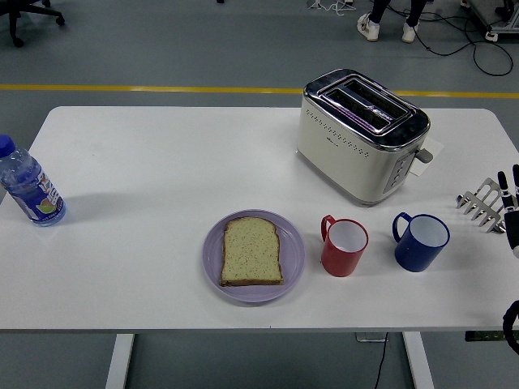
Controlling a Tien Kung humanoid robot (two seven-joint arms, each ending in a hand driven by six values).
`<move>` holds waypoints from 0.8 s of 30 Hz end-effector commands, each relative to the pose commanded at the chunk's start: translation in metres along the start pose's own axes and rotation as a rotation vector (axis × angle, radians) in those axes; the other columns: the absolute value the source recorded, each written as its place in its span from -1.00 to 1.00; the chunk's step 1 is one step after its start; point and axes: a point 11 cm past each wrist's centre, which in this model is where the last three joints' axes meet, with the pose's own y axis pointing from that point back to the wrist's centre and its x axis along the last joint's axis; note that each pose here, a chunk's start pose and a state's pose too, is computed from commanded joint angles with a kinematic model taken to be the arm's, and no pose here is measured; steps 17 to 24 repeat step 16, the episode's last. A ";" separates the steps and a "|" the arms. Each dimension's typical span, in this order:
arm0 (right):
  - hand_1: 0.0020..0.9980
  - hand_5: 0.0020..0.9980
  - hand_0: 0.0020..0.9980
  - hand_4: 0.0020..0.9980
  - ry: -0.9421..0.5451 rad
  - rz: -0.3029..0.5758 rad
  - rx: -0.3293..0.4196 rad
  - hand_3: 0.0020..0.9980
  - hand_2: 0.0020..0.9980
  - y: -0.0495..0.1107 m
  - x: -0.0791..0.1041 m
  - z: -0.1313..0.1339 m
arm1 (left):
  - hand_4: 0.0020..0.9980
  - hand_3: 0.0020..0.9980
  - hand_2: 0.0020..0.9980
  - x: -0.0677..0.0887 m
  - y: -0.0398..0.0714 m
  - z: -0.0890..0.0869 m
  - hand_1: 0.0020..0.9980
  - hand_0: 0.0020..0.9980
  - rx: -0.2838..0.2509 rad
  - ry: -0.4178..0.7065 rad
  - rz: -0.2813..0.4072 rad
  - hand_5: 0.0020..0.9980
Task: Pick up the cup,pour liquid into bread,place the cup on the desk
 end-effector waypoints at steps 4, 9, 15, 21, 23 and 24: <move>0.09 -0.44 0.24 0.16 0.004 0.020 0.002 0.23 0.26 0.001 0.003 -0.001 | -0.36 0.10 0.31 0.000 0.000 0.002 0.29 0.27 -0.004 -0.002 0.000 0.68; 0.08 -0.47 0.24 0.16 0.002 0.015 0.005 0.23 0.26 0.000 0.001 -0.001 | -0.36 0.11 0.31 0.001 0.000 0.005 0.29 0.27 -0.010 0.003 0.001 0.68; 0.08 -0.47 0.24 0.16 -0.001 0.017 0.004 0.23 0.26 -0.001 0.000 -0.001 | -0.36 0.11 0.31 0.002 0.000 0.007 0.29 0.27 -0.013 0.008 0.003 0.68; 0.08 -0.47 0.24 0.16 -0.001 0.018 0.003 0.23 0.26 -0.001 0.000 0.000 | -0.36 0.11 0.31 0.002 0.000 0.007 0.29 0.27 -0.013 0.008 0.003 0.68; 0.08 -0.47 0.24 0.16 -0.001 0.018 0.003 0.23 0.26 -0.001 0.000 0.000 | -0.36 0.11 0.31 0.002 0.000 0.007 0.29 0.27 -0.013 0.008 0.003 0.68; 0.08 -0.47 0.24 0.16 -0.001 0.018 0.003 0.23 0.26 -0.001 0.000 0.000 | -0.36 0.11 0.31 0.002 0.000 0.007 0.29 0.27 -0.013 0.008 0.003 0.68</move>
